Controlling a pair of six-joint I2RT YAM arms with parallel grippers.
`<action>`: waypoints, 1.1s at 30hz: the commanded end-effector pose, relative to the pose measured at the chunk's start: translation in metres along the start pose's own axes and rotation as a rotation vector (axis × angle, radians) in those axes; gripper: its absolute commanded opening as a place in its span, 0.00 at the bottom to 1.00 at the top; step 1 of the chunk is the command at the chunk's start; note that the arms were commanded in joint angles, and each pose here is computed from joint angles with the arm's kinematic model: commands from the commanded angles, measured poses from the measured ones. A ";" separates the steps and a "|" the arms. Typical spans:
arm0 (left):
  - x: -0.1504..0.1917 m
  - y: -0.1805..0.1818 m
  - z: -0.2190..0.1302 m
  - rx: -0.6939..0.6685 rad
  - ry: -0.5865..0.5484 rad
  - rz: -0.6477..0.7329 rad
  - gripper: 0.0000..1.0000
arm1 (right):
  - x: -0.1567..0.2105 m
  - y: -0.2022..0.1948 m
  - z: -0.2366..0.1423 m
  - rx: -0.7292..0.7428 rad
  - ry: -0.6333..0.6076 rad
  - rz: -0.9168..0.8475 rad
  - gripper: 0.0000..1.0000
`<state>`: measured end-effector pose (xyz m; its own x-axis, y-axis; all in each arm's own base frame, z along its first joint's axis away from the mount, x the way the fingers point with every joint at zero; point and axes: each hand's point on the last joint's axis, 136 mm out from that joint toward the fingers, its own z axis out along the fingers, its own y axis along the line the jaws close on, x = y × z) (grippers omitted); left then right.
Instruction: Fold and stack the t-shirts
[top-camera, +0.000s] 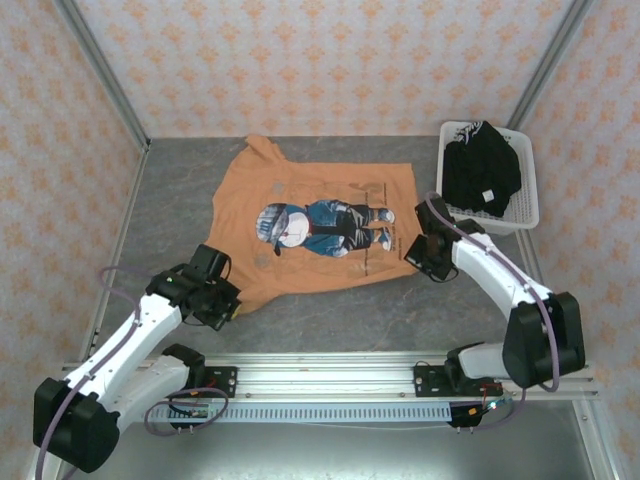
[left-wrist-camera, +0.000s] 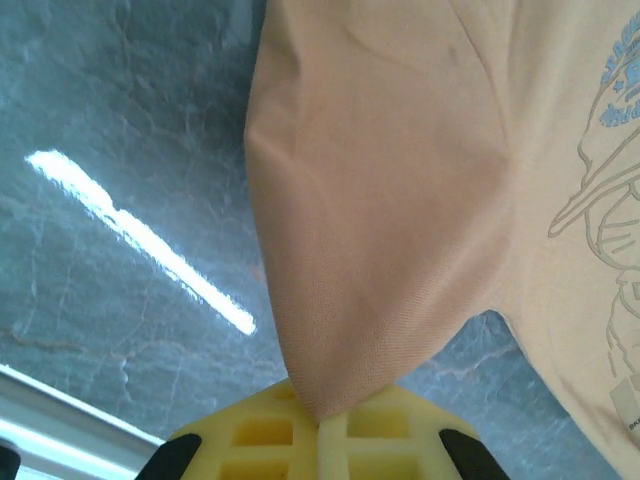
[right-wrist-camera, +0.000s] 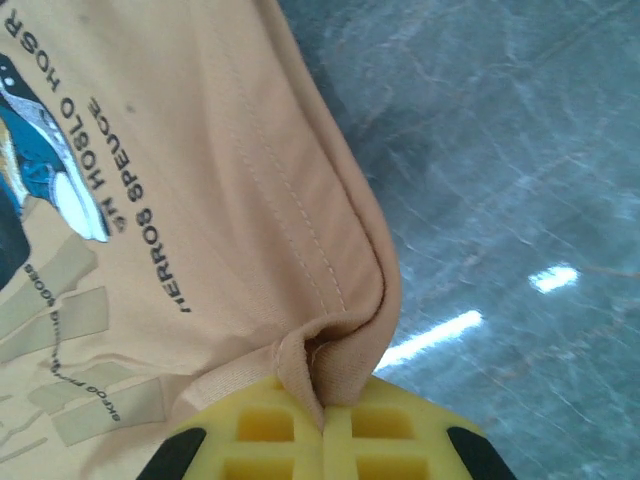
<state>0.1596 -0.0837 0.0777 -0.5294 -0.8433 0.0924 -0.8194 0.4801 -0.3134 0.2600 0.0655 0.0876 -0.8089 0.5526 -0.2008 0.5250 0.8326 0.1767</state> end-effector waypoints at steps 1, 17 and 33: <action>0.014 -0.007 -0.016 -0.004 0.049 0.031 0.00 | 0.009 -0.027 0.003 0.116 0.008 -0.033 0.00; 0.017 -0.013 -0.049 0.067 -0.043 0.082 0.00 | 0.003 -0.054 0.000 0.238 -0.051 -0.056 0.00; 0.024 0.023 -0.012 -0.090 0.027 0.147 0.24 | -0.008 -0.055 0.009 0.274 -0.004 -0.070 0.12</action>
<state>0.1266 -0.0944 0.0856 -0.6305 -0.7694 0.1030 -0.7626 0.5892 -0.2671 0.2381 0.0209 0.0649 -0.8385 0.5047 -0.2054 0.5275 0.8464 -0.0738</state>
